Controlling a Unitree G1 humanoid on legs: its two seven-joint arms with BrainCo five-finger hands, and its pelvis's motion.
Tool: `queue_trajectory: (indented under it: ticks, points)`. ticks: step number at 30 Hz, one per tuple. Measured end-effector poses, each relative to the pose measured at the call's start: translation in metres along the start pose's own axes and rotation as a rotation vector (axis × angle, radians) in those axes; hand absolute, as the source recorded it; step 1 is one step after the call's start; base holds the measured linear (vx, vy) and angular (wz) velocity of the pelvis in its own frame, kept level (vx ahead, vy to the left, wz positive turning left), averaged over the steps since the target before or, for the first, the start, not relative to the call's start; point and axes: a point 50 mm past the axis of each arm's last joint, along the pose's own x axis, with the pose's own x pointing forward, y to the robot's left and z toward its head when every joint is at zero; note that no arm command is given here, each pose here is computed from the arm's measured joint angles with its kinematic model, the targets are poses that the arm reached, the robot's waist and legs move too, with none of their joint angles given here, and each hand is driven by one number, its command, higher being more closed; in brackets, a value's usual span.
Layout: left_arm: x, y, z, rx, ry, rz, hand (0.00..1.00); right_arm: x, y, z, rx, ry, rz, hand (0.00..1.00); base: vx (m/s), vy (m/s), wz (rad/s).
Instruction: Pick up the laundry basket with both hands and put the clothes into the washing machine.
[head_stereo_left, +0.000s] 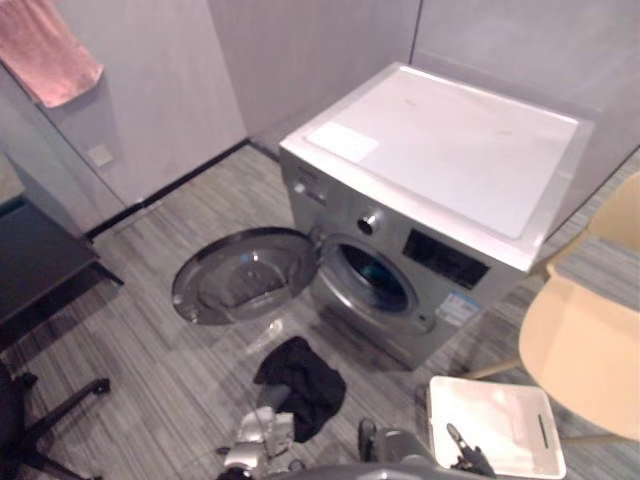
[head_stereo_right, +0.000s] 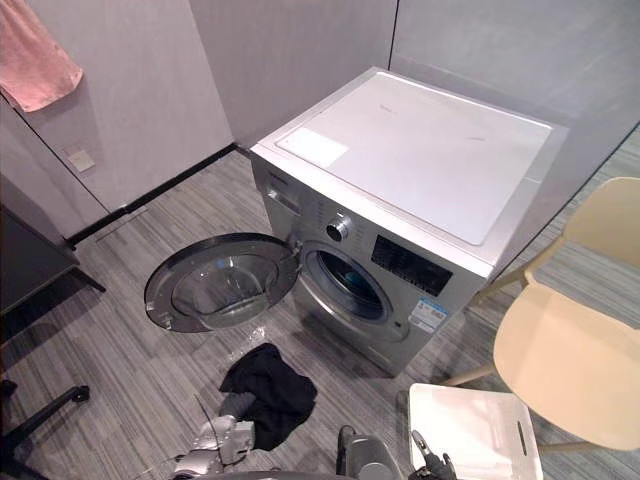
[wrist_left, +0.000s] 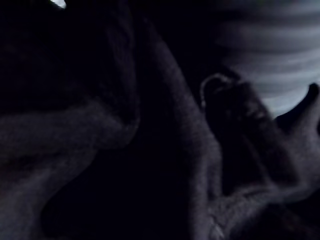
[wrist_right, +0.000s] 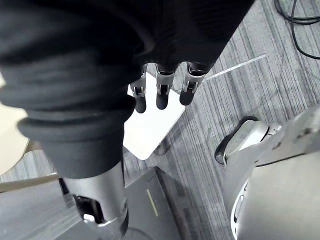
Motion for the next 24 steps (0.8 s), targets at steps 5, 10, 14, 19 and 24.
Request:
queue_trajectory:
  ticks: [5,10,14,19,24]
  points:
    - [-0.006,-0.008,0.001,-0.042,-0.034,-0.013,1.00,-0.003,0.000,0.003,0.003,-0.029,0.021,0.00,0.23,-0.077,-0.03]
    - [-0.010,0.001,0.005,-0.071,-0.080,0.007,1.00,0.000,0.017,0.009,-0.013,-0.042,0.060,0.00,0.31,0.150,-0.70]
    - [-0.014,0.005,-0.005,-0.110,-0.053,0.041,1.00,0.003,0.021,0.019,-0.034,-0.069,0.065,0.00,0.37,0.347,-0.78]
    - [-0.009,0.029,0.001,-0.070,-0.052,0.103,1.00,0.003,0.021,0.009,-0.053,-0.030,0.054,0.00,0.15,0.328,-0.40]
    - [-0.006,0.031,0.005,0.028,-0.058,0.073,1.00,0.002,0.010,0.004,-0.030,-0.009,0.028,0.00,-0.06,0.156,-0.49]
